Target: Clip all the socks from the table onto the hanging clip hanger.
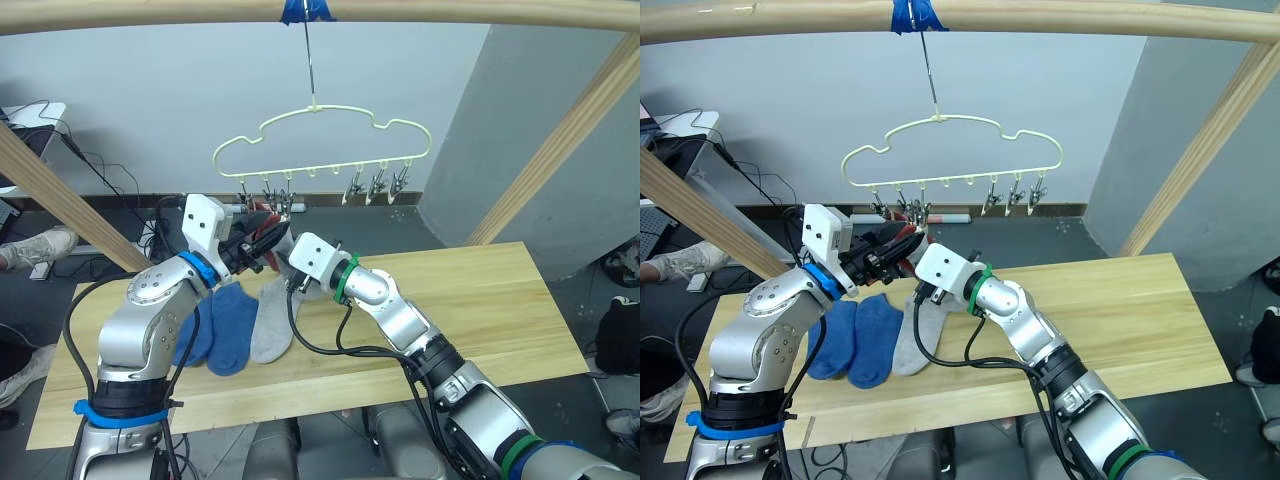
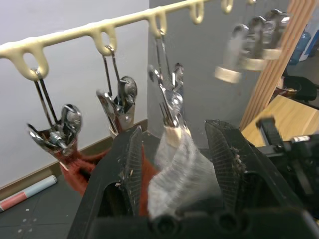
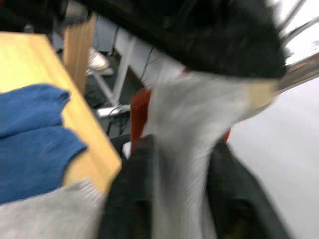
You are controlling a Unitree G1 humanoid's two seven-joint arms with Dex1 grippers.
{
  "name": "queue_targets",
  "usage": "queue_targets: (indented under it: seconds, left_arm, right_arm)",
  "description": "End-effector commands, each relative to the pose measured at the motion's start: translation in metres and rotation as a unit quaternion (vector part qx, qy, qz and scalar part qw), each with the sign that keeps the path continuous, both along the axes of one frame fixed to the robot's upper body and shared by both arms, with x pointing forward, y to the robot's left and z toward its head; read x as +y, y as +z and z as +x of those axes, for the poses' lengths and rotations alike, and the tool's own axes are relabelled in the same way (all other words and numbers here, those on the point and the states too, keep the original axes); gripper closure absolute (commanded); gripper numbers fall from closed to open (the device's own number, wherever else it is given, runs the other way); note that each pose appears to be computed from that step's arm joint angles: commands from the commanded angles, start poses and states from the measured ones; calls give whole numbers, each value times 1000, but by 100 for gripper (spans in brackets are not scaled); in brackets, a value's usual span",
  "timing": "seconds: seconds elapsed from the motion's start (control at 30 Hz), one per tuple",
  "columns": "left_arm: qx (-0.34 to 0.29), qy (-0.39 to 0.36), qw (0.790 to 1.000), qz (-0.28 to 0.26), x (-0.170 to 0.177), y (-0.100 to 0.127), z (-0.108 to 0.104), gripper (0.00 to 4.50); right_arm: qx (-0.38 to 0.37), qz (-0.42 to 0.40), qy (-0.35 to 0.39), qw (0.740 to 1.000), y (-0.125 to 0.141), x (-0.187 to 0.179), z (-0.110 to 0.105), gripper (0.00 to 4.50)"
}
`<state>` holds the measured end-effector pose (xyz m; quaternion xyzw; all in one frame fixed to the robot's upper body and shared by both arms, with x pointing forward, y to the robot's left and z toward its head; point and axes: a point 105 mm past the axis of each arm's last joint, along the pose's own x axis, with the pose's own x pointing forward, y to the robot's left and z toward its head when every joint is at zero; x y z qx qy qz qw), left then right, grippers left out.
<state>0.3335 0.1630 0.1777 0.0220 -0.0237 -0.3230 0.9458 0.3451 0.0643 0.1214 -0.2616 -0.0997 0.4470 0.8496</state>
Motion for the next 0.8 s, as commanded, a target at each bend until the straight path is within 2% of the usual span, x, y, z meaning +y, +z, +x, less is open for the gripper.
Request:
queue_targets:
  seconds: [0.03,0.2,0.37,0.47,0.63,0.73,0.8]
  left_arm:
    - [-28,-7,1000,8,3,14,-7,227]
    - [-37,-20,998,49,9,12,-14,227]
    - [-91,-59,982,156,11,6,-31,227]
    - [-107,-77,975,177,11,5,-37,227]
    - [-122,-84,973,177,8,9,-40,227]
    - [-131,-76,973,173,7,12,-38,227]
    - [-134,-73,973,171,6,13,-36,227]
  right_arm:
    - [-7,-12,15,1000,3,-1,-8,199]
    - [20,-50,14,998,-10,-30,-19,199]
    - [53,-58,-13,997,-9,-80,-37,199]
    - [56,3,-50,997,18,-102,-39,199]
    - [41,105,-90,990,70,-122,-31,199]
    - [35,143,-100,984,90,-121,-23,199]
    - [37,154,-105,982,94,-119,-18,199]
